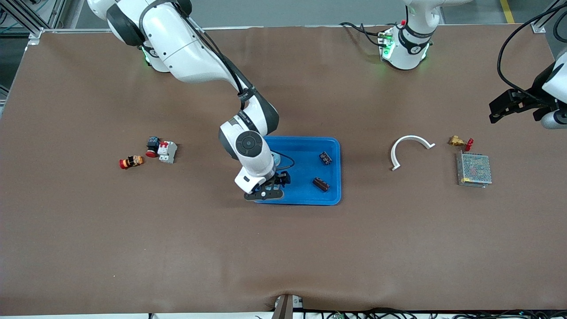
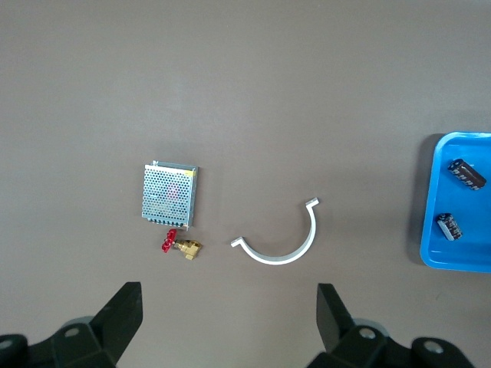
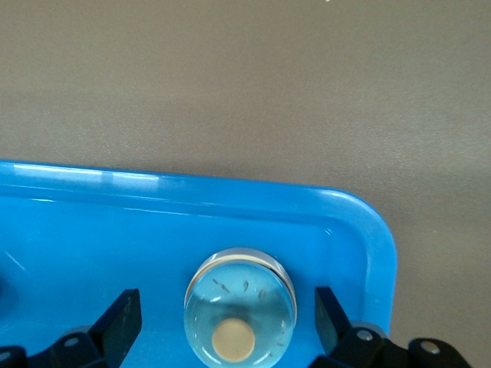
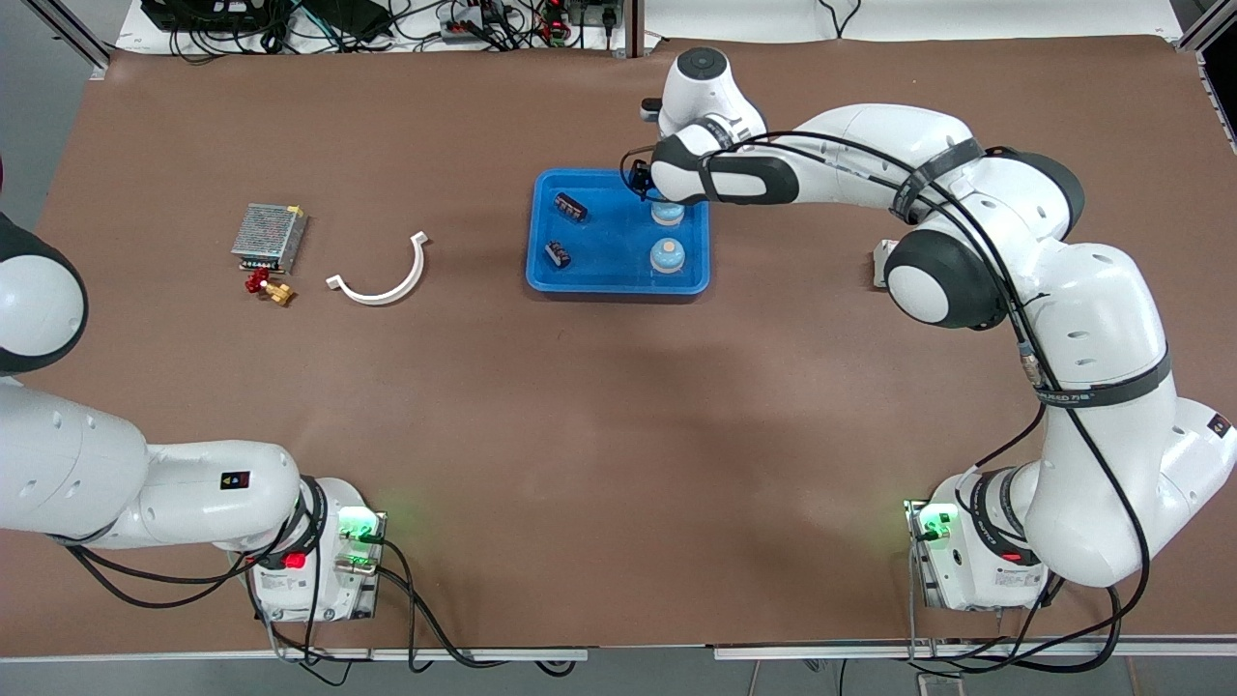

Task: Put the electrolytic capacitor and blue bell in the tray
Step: 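Lower the bell into the tray and open the right gripper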

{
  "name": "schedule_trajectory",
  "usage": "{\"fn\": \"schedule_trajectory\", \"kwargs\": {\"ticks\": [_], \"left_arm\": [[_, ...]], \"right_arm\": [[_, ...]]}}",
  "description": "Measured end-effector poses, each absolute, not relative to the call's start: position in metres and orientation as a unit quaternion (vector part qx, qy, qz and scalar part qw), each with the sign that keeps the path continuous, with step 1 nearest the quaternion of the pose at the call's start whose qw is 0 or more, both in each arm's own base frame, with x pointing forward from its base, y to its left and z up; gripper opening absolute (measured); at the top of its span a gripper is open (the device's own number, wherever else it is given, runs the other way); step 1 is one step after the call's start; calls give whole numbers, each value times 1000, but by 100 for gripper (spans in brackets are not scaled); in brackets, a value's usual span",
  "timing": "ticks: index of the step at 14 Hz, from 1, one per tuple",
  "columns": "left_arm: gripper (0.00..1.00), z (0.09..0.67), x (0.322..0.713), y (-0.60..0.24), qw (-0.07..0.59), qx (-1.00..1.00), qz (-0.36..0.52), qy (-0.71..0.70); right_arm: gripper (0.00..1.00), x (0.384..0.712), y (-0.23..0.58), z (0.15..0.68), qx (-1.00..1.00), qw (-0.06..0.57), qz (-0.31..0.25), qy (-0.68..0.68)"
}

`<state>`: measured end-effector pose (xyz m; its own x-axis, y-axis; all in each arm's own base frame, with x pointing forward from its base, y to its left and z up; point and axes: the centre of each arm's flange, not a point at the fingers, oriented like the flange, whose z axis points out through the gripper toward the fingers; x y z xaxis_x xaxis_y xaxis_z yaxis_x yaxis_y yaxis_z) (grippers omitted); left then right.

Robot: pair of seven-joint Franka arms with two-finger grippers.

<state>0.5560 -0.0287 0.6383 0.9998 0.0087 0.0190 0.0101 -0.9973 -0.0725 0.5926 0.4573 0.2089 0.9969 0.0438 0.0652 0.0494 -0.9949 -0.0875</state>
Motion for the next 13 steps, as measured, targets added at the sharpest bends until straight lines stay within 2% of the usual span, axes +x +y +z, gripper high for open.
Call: {"fn": "schedule_trajectory", "kwargs": {"ticks": [5,13], "left_arm": [[100,639,556,-29,36,-999,-10,-5],[100,639,558,-29,36,-999,-12,-4]], "right_arm": [[100,588,456,270,-999,25,-2,-27],[100,554,405,460,-998,-2,37,-46]]}}
